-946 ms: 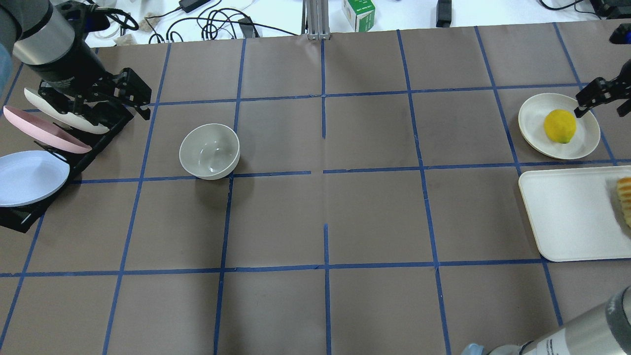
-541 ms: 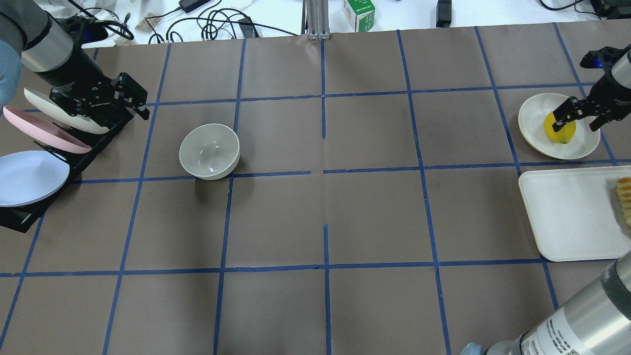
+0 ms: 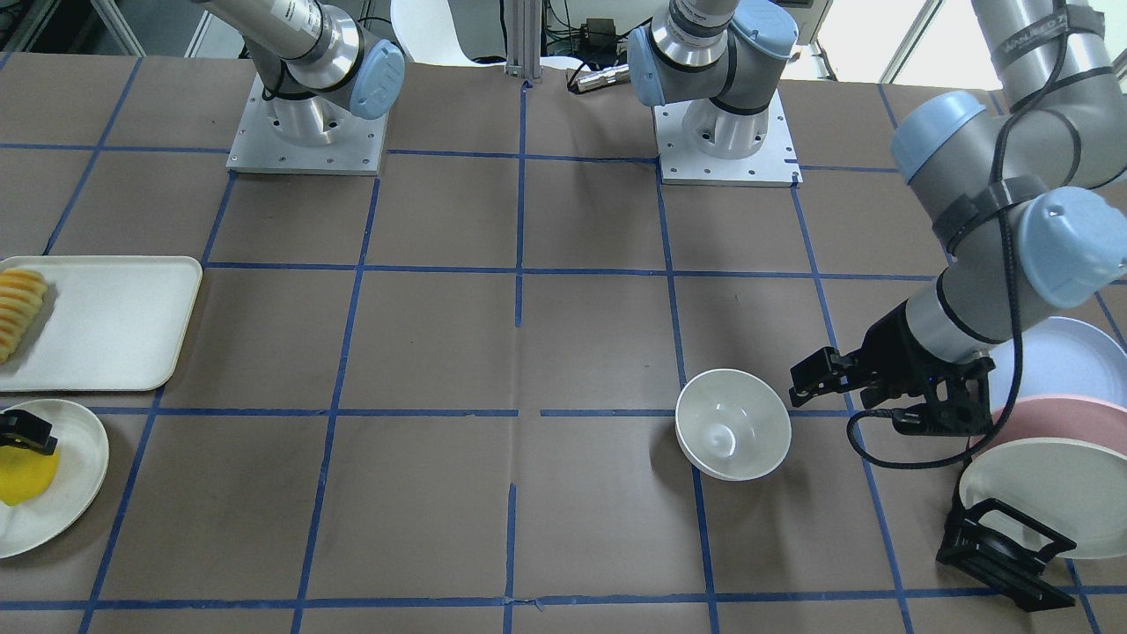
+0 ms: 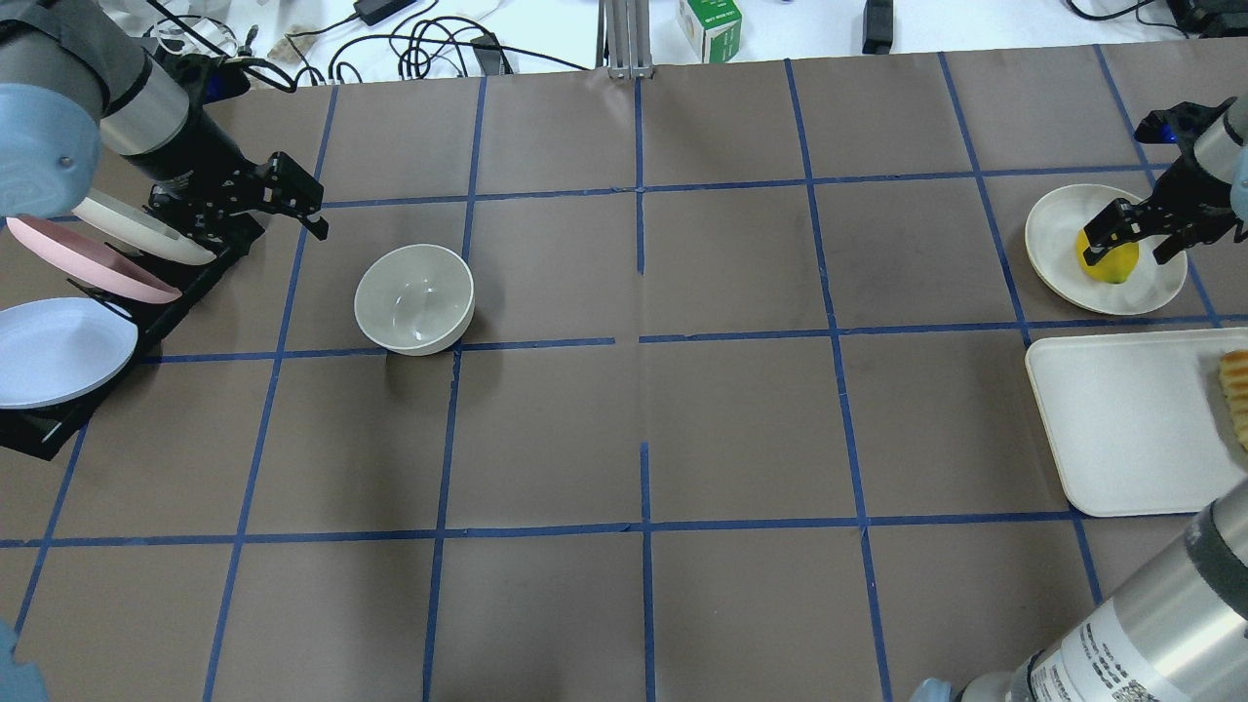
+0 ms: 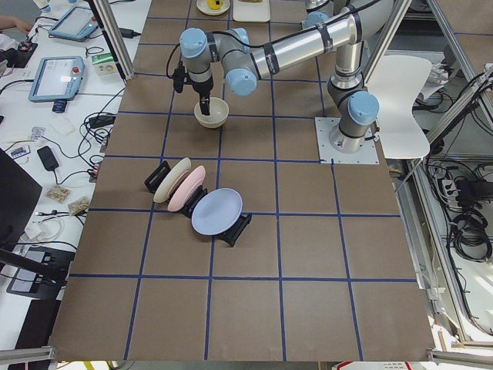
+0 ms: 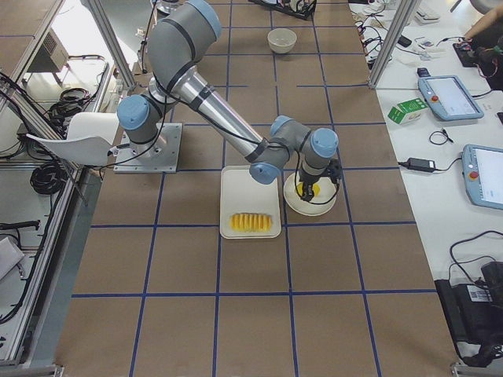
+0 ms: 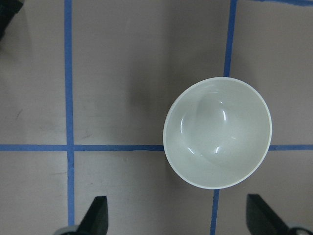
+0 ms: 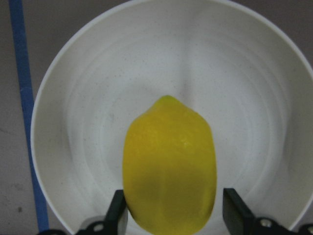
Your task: Place bowl and put lemon in it
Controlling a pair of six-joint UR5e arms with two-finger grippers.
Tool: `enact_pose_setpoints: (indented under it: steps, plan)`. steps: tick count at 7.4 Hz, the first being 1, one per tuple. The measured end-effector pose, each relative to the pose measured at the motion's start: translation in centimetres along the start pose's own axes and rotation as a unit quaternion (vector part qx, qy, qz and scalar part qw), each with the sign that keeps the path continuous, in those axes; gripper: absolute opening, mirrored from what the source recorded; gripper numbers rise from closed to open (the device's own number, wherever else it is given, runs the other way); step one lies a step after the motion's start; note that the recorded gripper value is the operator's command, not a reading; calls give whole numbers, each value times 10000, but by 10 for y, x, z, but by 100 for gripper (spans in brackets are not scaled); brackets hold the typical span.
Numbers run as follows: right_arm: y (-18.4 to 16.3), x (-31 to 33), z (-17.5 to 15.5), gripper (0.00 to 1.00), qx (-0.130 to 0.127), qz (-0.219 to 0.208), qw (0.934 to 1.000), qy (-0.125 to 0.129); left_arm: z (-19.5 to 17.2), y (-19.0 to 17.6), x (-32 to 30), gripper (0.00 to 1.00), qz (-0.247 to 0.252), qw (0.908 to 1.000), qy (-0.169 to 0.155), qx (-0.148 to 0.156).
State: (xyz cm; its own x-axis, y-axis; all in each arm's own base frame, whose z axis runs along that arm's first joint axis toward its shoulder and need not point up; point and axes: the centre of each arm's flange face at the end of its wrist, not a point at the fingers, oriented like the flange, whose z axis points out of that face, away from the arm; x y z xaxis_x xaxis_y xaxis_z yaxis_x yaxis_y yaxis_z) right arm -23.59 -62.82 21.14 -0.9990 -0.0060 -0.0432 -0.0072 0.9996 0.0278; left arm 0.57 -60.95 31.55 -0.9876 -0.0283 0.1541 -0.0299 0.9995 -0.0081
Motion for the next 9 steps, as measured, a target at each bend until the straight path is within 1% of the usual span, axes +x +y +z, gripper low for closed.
enact_pose_setpoints:
  steps: [1,2,3,4,5,6,7,8,9]
  plan:
    - [-1,-3,-3,8,30,-10,10000,-39,27,-5,-3,100,70,10000,-13,65]
    - [-1,-10,-15,8,86,-52,9999,-52,51,-8,-6,100,90,10000,-9,37]
    - [5,-24,-47,9,140,-119,9998,-30,73,-8,-9,100,75,10000,11,-64]
    - [19,-38,-93,10,164,-150,9998,-14,87,-8,-11,61,71,9999,37,-147]
    - [38,-53,-137,10,175,-155,9997,-2,96,-9,-12,19,83,9997,57,-204]
    - [61,-69,-177,9,152,-142,9998,-11,102,-9,-12,0,107,9996,70,-254]
    - [85,-84,-208,10,101,-118,9999,-40,107,-9,-12,0,119,9995,80,-287]
    - [104,-96,-229,9,67,-103,9999,-61,108,-10,-12,0,127,9994,86,-300]
    - [115,-103,-238,9,31,-88,9999,-86,108,-11,-11,0,132,9994,84,-294]
